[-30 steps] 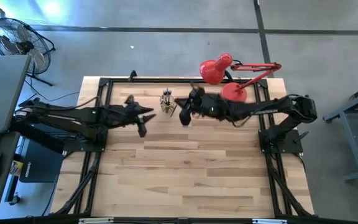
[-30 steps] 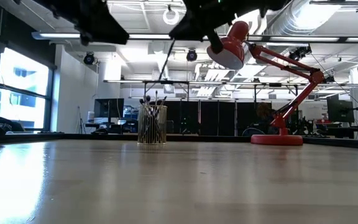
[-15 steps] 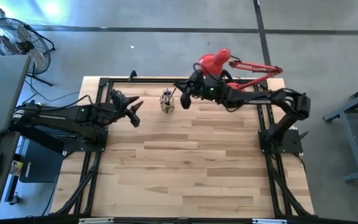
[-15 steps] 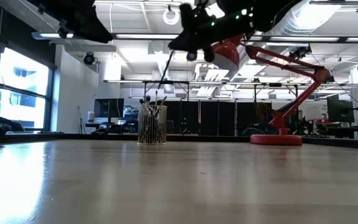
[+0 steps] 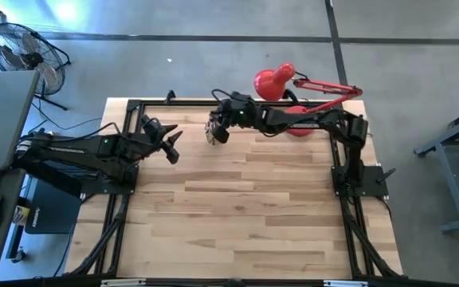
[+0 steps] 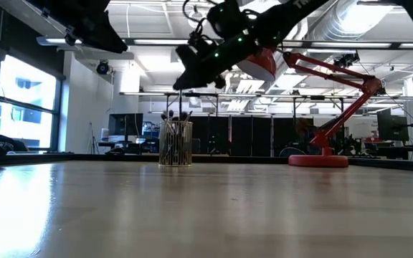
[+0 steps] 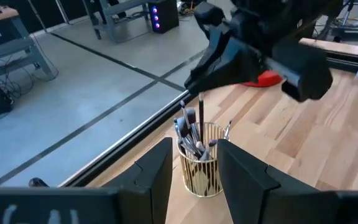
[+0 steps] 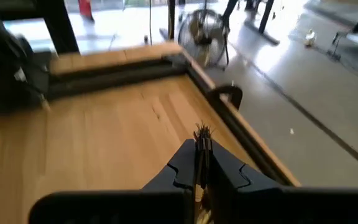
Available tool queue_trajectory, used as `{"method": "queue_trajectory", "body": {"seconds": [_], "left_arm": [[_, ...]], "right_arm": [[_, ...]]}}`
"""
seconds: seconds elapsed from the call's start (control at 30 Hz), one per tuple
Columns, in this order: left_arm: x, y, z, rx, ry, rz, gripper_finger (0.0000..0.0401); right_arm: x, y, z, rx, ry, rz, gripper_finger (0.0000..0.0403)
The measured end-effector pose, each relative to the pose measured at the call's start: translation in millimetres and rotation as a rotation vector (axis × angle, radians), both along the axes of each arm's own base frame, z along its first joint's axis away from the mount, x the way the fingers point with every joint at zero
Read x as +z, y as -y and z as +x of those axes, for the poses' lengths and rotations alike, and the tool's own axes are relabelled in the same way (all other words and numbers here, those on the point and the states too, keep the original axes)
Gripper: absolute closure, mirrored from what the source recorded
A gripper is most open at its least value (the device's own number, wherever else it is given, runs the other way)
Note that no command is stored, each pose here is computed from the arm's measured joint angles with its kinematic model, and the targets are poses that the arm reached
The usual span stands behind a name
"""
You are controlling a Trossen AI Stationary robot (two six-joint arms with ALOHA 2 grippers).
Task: Put items in baskets/containers
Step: Put the lash brush into the wire organizer
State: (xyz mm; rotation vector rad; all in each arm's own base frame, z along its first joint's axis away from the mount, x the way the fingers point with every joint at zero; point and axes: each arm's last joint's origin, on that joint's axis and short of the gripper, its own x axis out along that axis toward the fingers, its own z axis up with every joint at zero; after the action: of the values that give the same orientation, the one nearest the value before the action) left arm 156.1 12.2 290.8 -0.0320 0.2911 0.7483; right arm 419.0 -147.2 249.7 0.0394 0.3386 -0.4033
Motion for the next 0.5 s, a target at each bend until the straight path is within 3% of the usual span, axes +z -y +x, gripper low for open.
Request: {"method": "queue_trajectory", "body": {"seconds": [0.27,0.5], "left_arm": [[-5,0,-2,0.013,-0.022,-0.037,0.0277],[-6,0,-3,0.014,-0.033,-0.043,0.0277]], "right_arm": [[-30,3,9,0.0,-0.116,0.035,0.0391],[-48,0,11,0.018,-0.193,0.075,0.0346]]}}
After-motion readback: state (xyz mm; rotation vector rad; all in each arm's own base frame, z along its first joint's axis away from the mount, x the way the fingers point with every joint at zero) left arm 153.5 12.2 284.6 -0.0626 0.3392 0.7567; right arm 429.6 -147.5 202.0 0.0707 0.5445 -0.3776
